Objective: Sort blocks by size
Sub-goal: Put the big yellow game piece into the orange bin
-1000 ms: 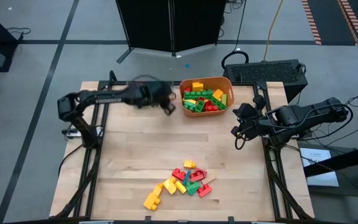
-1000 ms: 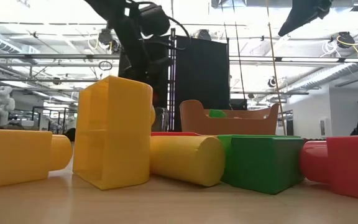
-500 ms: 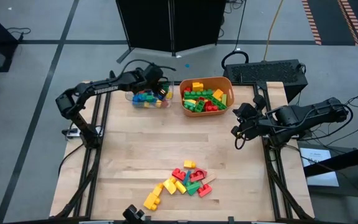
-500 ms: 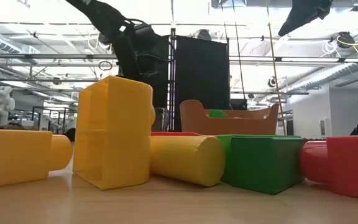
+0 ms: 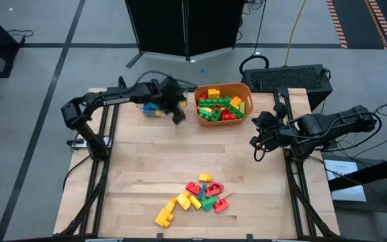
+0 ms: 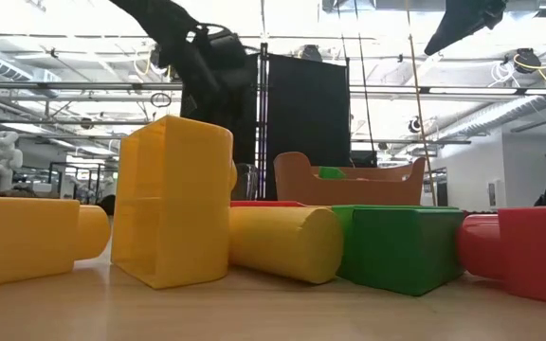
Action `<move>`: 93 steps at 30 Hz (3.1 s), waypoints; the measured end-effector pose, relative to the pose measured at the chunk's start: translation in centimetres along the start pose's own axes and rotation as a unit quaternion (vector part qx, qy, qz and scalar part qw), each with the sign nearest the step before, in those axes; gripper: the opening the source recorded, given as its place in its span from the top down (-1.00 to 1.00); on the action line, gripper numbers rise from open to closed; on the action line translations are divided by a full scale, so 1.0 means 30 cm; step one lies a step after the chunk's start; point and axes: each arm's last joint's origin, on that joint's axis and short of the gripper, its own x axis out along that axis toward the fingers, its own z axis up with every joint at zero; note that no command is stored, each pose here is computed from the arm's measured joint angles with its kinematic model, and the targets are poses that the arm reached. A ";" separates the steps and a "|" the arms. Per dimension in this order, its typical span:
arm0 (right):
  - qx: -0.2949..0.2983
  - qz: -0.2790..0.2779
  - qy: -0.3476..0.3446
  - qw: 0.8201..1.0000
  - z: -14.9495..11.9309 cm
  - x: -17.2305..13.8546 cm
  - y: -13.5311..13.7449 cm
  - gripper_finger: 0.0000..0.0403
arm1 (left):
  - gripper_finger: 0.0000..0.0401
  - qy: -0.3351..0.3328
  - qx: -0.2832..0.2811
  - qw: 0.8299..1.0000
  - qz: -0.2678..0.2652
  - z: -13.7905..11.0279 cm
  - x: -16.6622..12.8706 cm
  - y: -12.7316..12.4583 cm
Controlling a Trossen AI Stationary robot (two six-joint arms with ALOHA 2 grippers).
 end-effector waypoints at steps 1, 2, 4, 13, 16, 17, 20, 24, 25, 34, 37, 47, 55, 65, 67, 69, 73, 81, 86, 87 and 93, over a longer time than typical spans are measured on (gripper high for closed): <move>0.000 0.000 0.000 1.000 0.000 0.000 0.000 0.98 | -0.55 0.014 0.007 0.999 -0.029 -0.012 0.010 -0.042; 0.000 0.000 0.000 1.000 0.000 0.000 0.000 0.98 | -0.55 0.027 0.017 0.998 -0.052 -0.026 0.020 -0.087; 0.000 0.000 0.000 1.000 0.000 0.000 0.000 0.98 | -0.55 0.049 0.051 0.994 -0.082 -0.058 0.040 -0.183; -0.002 0.000 0.000 1.000 0.000 0.000 0.000 0.98 | -0.56 0.078 0.313 0.936 -0.143 -0.295 0.067 -0.610; -0.002 0.000 0.000 1.000 0.000 0.000 0.000 0.98 | -0.56 0.072 0.388 0.904 -0.165 -0.374 0.061 -0.705; -0.002 0.000 0.000 1.000 0.000 0.000 0.000 0.98 | -0.56 0.071 0.409 0.893 -0.174 -0.398 0.060 -0.732; -0.002 0.000 0.000 1.000 0.000 0.000 0.000 0.98 | -0.56 0.071 0.443 0.873 -0.191 -0.450 0.070 -0.783; 0.001 0.000 0.002 1.000 -0.013 0.013 0.008 0.98 | -0.56 0.070 0.460 0.863 -0.196 -0.481 0.102 -0.813; 0.003 0.001 0.004 1.000 -0.017 0.017 0.011 0.98 | -0.56 0.071 0.466 0.861 -0.189 -0.486 0.112 -0.814; 0.000 -0.005 0.013 1.000 -0.042 0.036 0.018 0.98 | -0.56 0.099 0.488 0.846 -0.192 -0.518 0.196 -0.814; -0.001 -0.005 0.013 1.000 -0.042 0.036 0.018 0.98 | -0.56 0.110 0.483 0.844 -0.206 -0.539 0.182 -0.840; -0.002 -0.005 0.013 1.000 -0.042 0.036 0.018 0.98 | -0.56 0.067 0.505 0.844 -0.166 -0.540 0.181 -0.897; -0.003 -0.005 0.014 1.000 -0.042 0.036 0.017 0.98 | -0.56 0.077 0.519 0.829 -0.194 -0.566 0.211 -0.911; -0.011 -0.005 0.014 1.000 -0.043 0.036 0.017 0.98 | -0.56 0.101 0.520 0.829 -0.181 -0.593 0.298 -0.898; -0.014 -0.005 0.015 1.000 -0.043 0.036 0.017 0.98 | -0.56 0.090 0.520 0.830 -0.177 -0.595 0.315 -0.902; -0.020 -0.005 0.015 1.000 -0.043 0.036 0.017 0.98 | -0.56 0.079 0.522 0.833 -0.164 -0.593 0.324 -0.904; -0.029 -0.005 0.015 0.999 -0.043 0.036 0.017 0.98 | -0.56 0.076 0.535 0.827 -0.153 -0.592 0.327 -0.900; -0.033 -0.006 0.016 0.999 -0.044 0.036 0.016 0.98 | -0.56 0.108 0.463 0.879 -0.028 -0.589 0.314 -0.846; -0.042 -0.006 0.016 0.999 -0.044 0.036 0.016 0.98 | -0.56 0.101 0.387 0.917 0.003 -0.566 0.325 -0.825; -0.043 -0.006 0.016 0.999 -0.044 0.036 0.016 0.98 | -0.55 0.103 0.386 0.917 0.002 -0.567 0.331 -0.823; -0.052 -0.006 0.016 0.999 -0.044 0.036 0.016 0.98 | -0.37 0.125 0.379 0.917 0.012 -0.558 0.336 -0.798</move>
